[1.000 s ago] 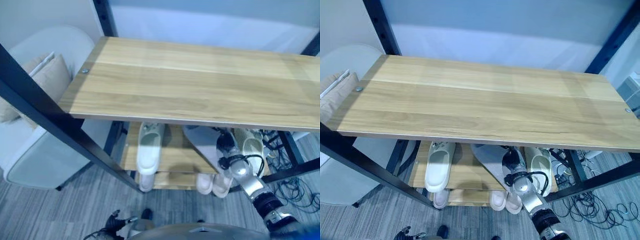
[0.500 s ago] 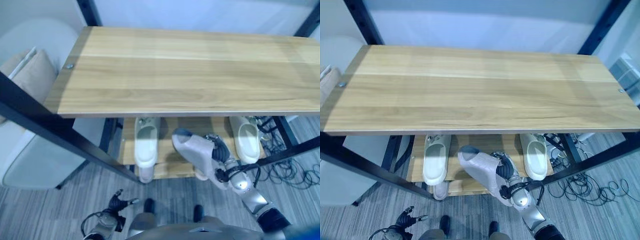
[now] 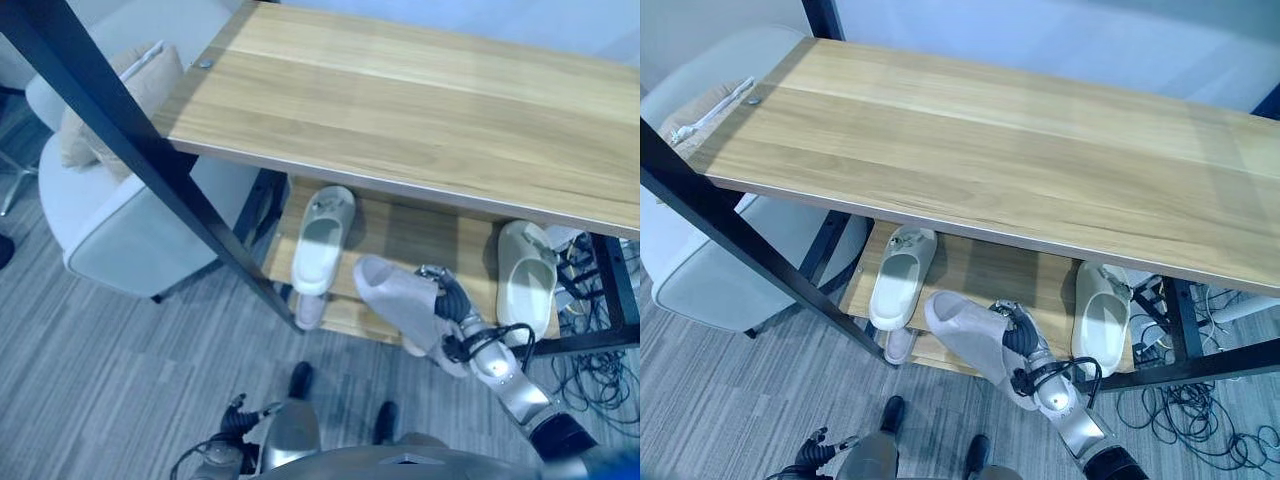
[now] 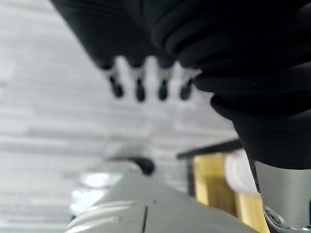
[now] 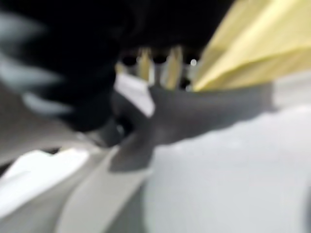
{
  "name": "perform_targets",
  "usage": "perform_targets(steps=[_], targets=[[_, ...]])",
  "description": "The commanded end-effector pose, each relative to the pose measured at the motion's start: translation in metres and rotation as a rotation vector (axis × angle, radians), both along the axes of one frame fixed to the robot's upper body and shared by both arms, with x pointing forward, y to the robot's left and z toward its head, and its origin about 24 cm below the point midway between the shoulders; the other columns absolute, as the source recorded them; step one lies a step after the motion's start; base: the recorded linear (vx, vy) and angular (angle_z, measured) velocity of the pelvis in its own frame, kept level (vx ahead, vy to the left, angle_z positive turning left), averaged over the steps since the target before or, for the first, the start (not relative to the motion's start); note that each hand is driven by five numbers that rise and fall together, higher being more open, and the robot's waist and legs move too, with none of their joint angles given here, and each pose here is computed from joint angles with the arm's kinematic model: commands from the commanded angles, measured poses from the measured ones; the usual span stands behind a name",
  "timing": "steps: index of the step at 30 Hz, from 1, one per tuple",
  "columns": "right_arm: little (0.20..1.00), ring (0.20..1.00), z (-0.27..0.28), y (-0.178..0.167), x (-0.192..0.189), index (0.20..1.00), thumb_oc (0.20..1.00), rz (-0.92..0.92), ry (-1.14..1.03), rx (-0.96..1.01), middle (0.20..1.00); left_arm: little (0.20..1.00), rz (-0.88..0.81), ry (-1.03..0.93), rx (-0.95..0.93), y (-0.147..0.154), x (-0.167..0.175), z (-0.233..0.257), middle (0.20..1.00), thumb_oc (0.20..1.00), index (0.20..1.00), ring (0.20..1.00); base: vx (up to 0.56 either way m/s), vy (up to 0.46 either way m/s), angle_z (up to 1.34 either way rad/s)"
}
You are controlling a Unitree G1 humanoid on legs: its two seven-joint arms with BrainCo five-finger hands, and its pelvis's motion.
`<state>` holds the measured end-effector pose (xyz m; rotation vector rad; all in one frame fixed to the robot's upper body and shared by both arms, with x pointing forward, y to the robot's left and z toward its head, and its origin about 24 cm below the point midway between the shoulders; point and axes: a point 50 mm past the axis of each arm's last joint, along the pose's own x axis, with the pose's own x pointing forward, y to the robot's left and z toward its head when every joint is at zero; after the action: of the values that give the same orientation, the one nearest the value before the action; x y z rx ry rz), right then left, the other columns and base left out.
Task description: Arrange the slippers neatly on the shoe rack.
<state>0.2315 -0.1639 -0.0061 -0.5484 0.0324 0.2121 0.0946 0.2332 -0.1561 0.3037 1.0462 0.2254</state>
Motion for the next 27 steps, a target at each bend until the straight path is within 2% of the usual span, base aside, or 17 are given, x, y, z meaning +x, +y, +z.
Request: perform_targets(steps=[1, 6, 10, 19, 27], targets=[[0.200, 0.200, 0.011, 0.003, -0.004, 0.200, 0.200, 0.022, -0.055, 0.087, 0.200, 1.000, -0.056, 0.067, 0.012, -0.005, -0.005, -0.005, 1.000, 1.000, 1.000, 1.000, 0.02, 0.196, 0.13], [0.200, 0.200, -0.002, 0.002, -0.007, 0.200, 0.200, 0.004, 0.008, 0.067, 0.200, 1.000, -0.088, 0.055, 0.010, -0.007, 0.002, -0.004, 1.000, 1.000, 1.000, 1.000, 0.02, 0.180, 0.21], [0.200, 0.200, 0.001, 0.017, 0.001, 0.200, 0.200, 0.042, -0.010, 0.071, 0.200, 1.000, -0.105, 0.049, 0.023, -0.004, 0.006, -0.002, 1.000, 1.000, 1.000, 1.000, 0.00, 0.174, 0.04], [0.200, 0.200, 0.008, 0.033, -0.002, 0.200, 0.200, 0.131, -0.043, 0.089, 0.200, 1.000, -0.061, 0.066, 0.056, 0.015, -0.004, 0.000, 1.000, 1.000, 1.000, 1.000, -0.02, -0.067, -0.02], [0.200, 0.200, 0.006, 0.025, 0.002, 0.200, 0.200, 0.134, -0.032, 0.052, 0.200, 1.000, -0.085, -0.036, 0.015, -0.004, 0.024, 0.004, 1.000, 1.000, 1.000, 1.000, -0.14, -0.004, 0.19]])
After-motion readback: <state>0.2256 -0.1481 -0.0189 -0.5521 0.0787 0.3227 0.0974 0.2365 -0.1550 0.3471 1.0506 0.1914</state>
